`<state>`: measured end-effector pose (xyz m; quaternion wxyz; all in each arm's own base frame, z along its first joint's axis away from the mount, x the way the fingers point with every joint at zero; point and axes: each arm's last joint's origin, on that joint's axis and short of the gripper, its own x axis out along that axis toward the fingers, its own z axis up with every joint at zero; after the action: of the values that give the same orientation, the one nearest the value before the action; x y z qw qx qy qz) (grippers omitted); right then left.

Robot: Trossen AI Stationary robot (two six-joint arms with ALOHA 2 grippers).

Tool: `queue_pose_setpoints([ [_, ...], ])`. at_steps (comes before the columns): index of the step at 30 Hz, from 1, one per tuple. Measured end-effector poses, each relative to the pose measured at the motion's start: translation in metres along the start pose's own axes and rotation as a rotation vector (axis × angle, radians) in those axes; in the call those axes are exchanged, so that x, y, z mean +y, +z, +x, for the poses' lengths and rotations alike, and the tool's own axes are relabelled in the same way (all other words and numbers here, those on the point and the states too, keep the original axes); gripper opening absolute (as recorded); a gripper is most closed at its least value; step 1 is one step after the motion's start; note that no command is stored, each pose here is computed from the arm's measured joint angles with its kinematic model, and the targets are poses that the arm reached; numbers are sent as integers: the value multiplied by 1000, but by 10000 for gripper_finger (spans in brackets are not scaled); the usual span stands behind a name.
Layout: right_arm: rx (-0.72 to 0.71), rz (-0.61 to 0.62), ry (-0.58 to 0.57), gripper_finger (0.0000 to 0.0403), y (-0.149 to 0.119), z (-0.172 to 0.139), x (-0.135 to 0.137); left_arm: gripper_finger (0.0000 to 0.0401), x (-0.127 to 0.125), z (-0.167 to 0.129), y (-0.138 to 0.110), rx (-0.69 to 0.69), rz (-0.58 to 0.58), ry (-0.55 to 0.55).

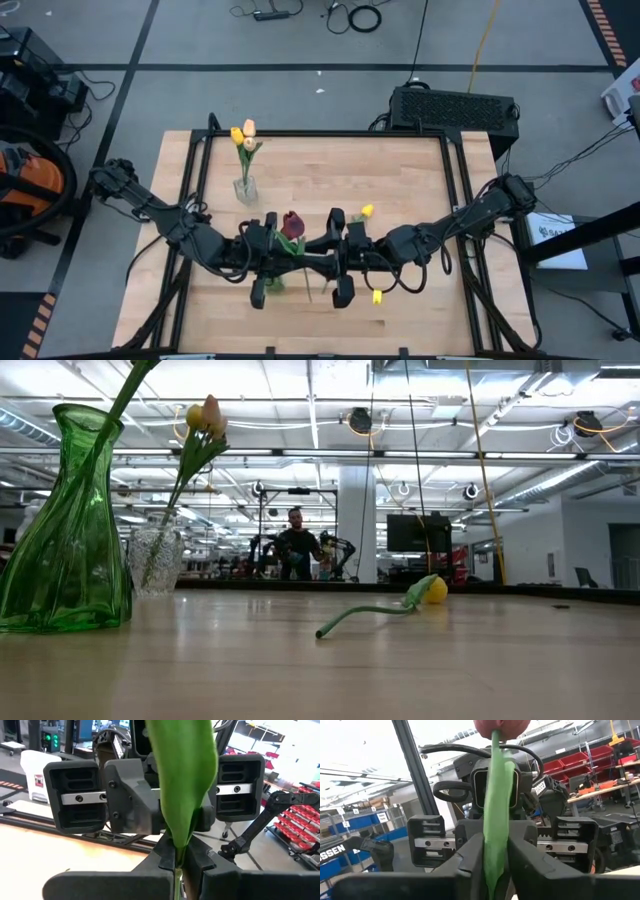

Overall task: Sort flowers into vase by color
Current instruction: Put the red tulip into the green vase

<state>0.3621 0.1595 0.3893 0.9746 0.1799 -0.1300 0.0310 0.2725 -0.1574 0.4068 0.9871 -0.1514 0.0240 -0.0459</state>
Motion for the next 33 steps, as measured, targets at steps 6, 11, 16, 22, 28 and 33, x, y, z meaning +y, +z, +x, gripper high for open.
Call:
queue_pose_setpoints([
  [6,15,-46,-10,136,7,-4,0,10,-1,-5,3,-3,40,-7],
  [11,80,-100,-27,172,28,-18,-1,10,2,-23,15,1,42,-12],
  [16,241,-81,-72,184,51,-45,-8,10,9,-51,27,22,46,20],
  [22,547,78,-348,169,51,-89,-28,10,24,-102,49,24,20,57],
  [28,716,173,-616,149,37,-118,-38,10,29,-137,64,-18,-97,-6],
  [33,773,159,-700,138,21,-124,-35,10,10,-141,53,-2,-49,19],
])
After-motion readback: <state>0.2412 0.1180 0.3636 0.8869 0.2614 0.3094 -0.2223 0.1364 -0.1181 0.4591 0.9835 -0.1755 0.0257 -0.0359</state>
